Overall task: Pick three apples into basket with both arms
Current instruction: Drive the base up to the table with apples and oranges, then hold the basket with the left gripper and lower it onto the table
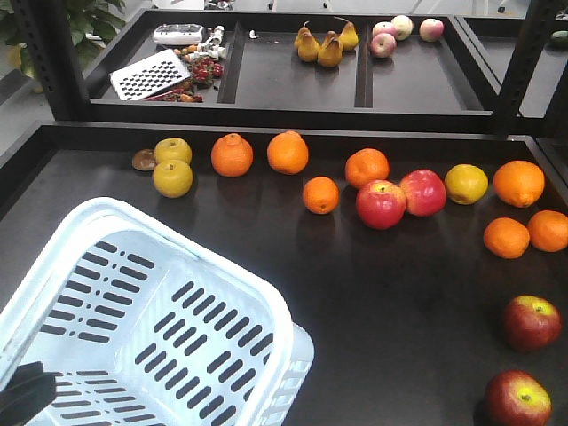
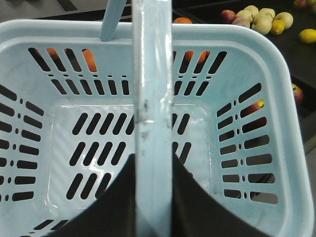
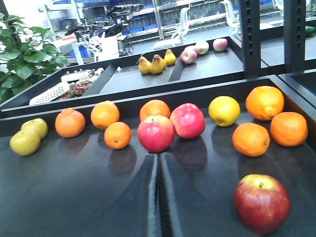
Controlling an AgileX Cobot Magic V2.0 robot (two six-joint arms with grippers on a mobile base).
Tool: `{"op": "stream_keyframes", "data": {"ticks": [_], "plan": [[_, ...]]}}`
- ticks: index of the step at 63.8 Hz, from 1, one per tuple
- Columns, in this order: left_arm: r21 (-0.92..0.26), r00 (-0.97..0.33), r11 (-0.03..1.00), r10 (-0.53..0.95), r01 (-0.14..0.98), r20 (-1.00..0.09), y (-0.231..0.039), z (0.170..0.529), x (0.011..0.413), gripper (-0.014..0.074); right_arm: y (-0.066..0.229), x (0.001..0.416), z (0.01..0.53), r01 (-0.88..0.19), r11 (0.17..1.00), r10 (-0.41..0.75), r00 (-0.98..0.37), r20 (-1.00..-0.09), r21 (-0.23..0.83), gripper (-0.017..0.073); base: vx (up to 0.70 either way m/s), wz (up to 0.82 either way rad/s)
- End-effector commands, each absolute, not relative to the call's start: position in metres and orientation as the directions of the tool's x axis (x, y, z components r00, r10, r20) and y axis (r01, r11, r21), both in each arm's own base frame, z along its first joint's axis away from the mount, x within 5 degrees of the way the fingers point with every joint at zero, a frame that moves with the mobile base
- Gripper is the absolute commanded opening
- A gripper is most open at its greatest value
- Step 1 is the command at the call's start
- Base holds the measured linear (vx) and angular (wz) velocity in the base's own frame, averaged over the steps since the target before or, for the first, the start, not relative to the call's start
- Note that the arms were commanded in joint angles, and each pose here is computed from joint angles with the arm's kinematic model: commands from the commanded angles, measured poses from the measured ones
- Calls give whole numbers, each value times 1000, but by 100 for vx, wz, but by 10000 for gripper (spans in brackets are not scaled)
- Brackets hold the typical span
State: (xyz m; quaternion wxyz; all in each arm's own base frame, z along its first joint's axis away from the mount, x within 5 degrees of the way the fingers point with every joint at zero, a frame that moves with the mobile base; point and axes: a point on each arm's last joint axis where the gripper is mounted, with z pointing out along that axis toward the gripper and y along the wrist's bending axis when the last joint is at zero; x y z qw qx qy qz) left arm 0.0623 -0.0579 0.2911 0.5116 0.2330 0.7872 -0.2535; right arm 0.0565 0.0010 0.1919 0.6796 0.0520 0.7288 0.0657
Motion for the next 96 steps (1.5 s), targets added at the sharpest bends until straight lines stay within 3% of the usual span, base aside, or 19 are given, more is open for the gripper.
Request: {"op": "stream_keyframes", "data": {"ticks": [1, 96], "plan": [[-183, -303, 778, 10, 601, -953, -57, 309, 66, -6, 1, 56, 195, -27, 988, 153, 7, -988, 152, -8, 8, -7], [-183, -303, 778, 10, 601, -953, -57, 309, 66, -6, 1, 56, 195, -27, 988, 153, 7, -988, 152, -8, 4, -4]]}}
